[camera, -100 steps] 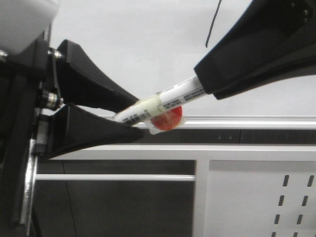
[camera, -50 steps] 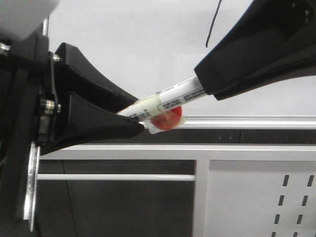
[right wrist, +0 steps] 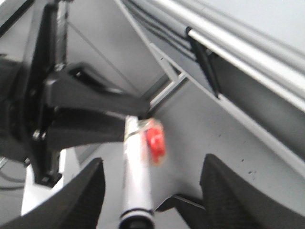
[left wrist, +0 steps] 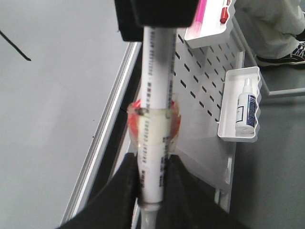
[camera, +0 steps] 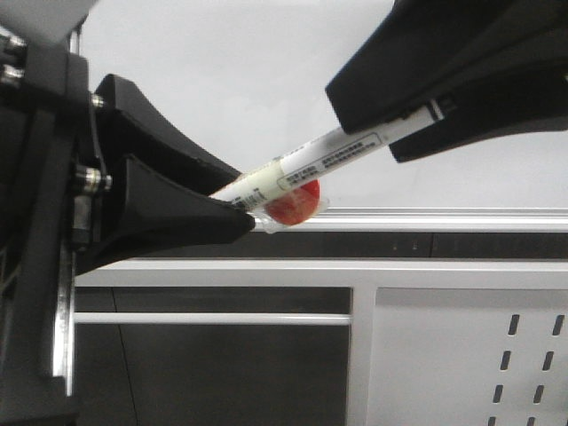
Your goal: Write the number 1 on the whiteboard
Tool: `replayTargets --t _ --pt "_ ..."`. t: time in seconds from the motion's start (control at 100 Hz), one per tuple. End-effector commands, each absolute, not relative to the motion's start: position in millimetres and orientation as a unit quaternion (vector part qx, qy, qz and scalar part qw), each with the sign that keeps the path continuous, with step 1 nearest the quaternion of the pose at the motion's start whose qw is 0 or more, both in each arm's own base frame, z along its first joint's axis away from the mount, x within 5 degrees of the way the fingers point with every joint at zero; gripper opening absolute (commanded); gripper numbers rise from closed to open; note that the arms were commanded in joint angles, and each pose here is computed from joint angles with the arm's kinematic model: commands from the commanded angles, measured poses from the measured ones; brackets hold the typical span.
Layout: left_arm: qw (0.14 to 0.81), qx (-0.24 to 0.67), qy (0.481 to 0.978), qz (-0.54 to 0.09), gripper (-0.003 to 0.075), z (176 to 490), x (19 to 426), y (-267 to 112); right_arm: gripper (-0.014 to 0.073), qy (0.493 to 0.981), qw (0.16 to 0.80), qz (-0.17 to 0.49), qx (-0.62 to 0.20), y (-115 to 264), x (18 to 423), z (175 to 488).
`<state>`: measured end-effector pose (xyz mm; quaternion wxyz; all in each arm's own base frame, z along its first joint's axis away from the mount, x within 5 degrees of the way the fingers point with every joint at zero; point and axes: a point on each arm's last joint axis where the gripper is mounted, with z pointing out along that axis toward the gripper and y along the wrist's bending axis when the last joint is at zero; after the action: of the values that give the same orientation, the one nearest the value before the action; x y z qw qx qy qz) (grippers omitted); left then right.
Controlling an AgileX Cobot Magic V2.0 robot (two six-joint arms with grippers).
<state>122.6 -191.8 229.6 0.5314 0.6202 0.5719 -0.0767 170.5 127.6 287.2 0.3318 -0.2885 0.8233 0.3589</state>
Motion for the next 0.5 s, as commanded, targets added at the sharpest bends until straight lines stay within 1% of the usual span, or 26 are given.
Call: replayTargets --t 0.0,0.09,0.21,0.35,0.4,0.49 --pt "0.579 0.577 0.569 -0.088 -0.0018 248 127 -195 0.0419 0.808 0.382 0.36 -0.267 127 176 305" --pt "0.584 0.562 0.579 -0.093 -0.0018 249 128 -195 0.0419 0.804 0.4 0.35 -0.265 125 177 309" --pt "0.61 0.522 0.588 -0.094 -0.0018 250 131 -191 0.0419 0.792 0.431 0.339 -0.269 121 172 318" --pt "0.621 0.473 0.617 -0.1 -0.0018 249 135 -186 0.0416 0.77 0.473 0.326 -0.277 114 161 332" --pt "0.623 0.46 0.624 -0.102 -0.0018 250 136 -185 0.0397 0.762 0.485 0.325 -0.281 112 156 337" --pt "0.633 0.437 0.63 -0.105 -0.0018 254 137 -182 0.0316 0.751 0.494 0.322 -0.298 110 148 342"
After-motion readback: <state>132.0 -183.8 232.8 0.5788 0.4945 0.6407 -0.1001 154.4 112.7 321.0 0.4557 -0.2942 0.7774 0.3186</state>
